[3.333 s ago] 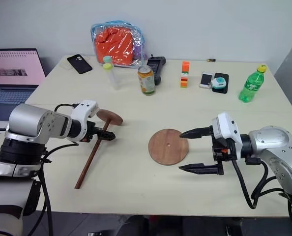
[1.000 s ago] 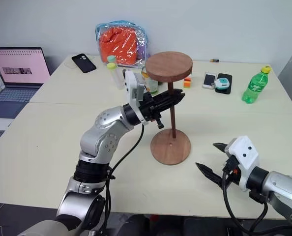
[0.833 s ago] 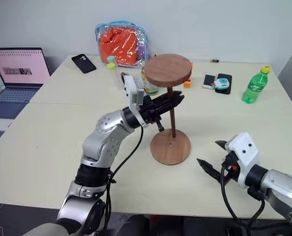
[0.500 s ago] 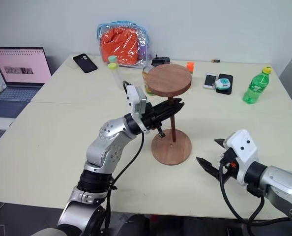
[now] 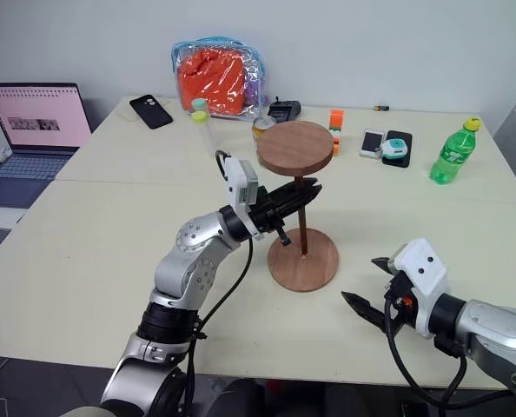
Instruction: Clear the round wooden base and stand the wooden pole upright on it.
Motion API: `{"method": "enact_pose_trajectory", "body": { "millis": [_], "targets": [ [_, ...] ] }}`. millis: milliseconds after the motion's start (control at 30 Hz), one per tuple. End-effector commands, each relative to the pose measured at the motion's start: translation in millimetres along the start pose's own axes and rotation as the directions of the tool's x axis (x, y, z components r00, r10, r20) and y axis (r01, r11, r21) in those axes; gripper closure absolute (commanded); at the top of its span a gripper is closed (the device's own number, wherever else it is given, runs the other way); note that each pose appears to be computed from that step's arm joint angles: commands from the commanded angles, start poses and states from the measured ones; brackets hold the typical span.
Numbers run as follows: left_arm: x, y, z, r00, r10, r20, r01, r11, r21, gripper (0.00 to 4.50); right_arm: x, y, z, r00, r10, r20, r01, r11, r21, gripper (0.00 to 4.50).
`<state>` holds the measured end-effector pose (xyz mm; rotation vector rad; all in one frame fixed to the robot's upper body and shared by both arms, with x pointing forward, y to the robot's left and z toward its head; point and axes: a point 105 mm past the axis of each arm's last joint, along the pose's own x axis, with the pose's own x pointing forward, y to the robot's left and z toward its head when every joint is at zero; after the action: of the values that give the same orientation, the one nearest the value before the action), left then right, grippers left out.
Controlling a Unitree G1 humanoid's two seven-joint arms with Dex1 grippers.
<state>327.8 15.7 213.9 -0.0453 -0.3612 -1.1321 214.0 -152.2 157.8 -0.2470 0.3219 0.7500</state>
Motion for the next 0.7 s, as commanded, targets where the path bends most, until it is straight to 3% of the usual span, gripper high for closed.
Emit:
{"method": "enact_pose_trajectory", "body": {
  "millis": [33,700],
  "targets": [
    [1.9,-7.9,8.2,0.999,-0.032,0.019,0.031,0.999,0.019,4.24,-3.3,7.8,10.5,0.999,0.022,0.034,-0.02,0.998,-0.058,0.0],
    [-6.0,-16.9,4.1,0.999,-0.032,-0.008,0.032,0.999,0.013,4.24,-1.9,7.1,9.6,0.999,0.024,0.042,-0.022,0.998,-0.059,0.0]
  ]
}}
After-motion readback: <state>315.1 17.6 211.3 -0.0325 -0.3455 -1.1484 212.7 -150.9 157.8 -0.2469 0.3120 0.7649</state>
